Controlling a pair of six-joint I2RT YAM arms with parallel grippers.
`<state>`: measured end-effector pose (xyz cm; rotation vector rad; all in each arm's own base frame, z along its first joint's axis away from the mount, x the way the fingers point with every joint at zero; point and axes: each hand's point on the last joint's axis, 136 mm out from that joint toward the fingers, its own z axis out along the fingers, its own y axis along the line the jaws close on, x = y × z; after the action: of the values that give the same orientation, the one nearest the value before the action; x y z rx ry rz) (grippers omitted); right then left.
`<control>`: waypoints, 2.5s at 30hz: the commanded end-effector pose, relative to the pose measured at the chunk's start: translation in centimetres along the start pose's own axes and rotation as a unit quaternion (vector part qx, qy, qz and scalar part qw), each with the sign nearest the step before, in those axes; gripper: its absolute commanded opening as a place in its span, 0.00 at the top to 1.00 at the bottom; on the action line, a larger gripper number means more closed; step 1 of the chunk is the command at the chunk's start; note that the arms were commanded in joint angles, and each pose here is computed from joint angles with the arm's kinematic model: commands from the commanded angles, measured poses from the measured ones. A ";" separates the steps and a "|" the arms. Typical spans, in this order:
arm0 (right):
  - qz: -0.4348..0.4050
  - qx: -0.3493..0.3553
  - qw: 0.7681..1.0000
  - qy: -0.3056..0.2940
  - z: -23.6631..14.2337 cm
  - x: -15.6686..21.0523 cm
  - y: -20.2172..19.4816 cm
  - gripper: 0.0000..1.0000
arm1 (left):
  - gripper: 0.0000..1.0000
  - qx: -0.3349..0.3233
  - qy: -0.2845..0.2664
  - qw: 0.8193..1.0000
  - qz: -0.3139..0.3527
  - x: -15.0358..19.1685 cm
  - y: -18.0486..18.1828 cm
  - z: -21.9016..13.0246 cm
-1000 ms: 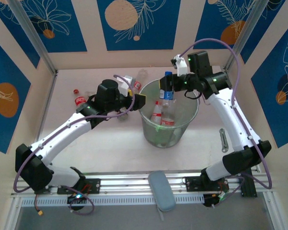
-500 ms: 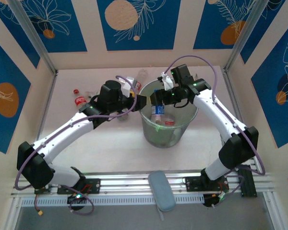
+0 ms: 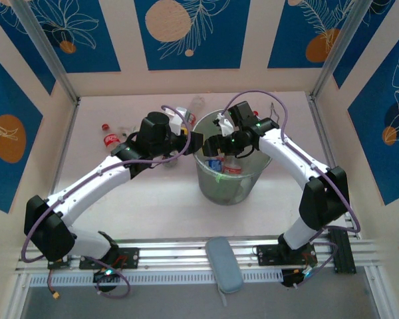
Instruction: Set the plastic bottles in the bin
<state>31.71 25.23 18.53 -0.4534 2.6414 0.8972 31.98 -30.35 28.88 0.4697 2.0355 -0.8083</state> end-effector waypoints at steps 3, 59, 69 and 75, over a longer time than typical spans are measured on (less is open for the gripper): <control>-0.014 -0.005 1.000 -0.020 -1.3 -0.8 1.0 0.20 | 0.40 -0.001 -0.009 1.000 0.002 -0.3 -0.4 -0.1; -0.039 0.037 0.957 -0.285 -20.6 -3.0 2.3 0.19 | 0.04 -0.452 0.038 0.831 -0.323 13.6 36.0 -9.0; -0.027 0.045 0.958 -0.282 -20.5 -2.7 1.1 0.19 | 0.21 -0.447 0.053 0.822 -0.349 16.1 36.9 -7.5; -0.026 0.047 0.957 -0.284 -20.6 -2.8 0.9 0.19 | 0.31 -0.450 0.054 0.820 -0.349 16.6 37.0 -7.6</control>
<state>30.52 13.52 35.42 -0.1924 2.1261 0.7237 40.53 1.53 5.22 -0.8098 2.4214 -0.1073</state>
